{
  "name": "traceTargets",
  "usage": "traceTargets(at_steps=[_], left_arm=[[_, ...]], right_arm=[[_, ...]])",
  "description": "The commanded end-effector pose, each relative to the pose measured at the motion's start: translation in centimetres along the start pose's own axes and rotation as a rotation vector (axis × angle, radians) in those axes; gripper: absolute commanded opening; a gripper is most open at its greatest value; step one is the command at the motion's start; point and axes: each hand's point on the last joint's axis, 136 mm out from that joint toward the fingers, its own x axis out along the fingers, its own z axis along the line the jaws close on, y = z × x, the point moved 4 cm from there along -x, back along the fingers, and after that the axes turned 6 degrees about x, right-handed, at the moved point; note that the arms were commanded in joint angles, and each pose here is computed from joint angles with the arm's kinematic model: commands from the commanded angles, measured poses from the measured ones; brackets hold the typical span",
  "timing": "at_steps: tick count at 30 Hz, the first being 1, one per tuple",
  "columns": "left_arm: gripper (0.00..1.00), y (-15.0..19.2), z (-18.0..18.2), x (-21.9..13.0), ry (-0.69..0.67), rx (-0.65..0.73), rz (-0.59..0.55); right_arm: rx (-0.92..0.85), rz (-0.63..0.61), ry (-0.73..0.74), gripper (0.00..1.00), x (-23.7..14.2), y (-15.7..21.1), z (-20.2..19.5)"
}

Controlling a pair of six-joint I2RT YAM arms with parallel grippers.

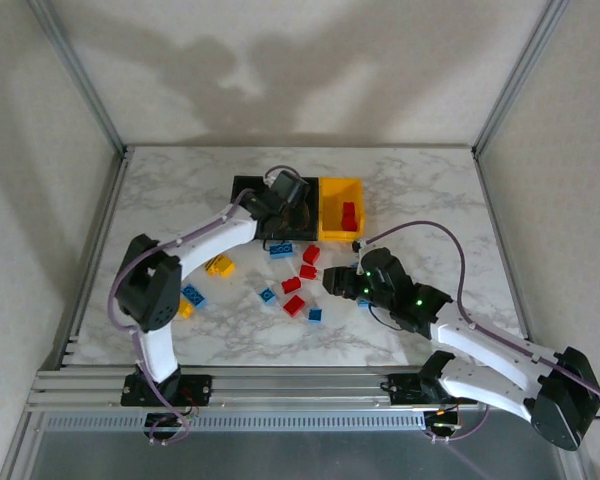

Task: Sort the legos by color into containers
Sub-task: Place the lego in the container.

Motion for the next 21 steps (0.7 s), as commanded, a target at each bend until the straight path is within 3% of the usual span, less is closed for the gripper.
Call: traceTargets(at_steps=[1, 12, 21], left_arm=[[0.41, -1.3, 0.1, 1.7, -0.061, 0.048, 0.002], [0.43, -2.7, -0.4, 6.5, -0.119, 0.061, 0.027], [0.60, -3.3, -0.2, 7.3, -0.142, 0.055, 0.021]], right_arm=[[0.020, -0.013, 0.035, 0.62, -0.6, 0.3, -0.8], [0.037, -0.049, 0.065, 0.62, -1.7, 0.0, -1.4], [0.035, -0.054, 0.075, 0.63, -1.9, -0.2, -1.4]])
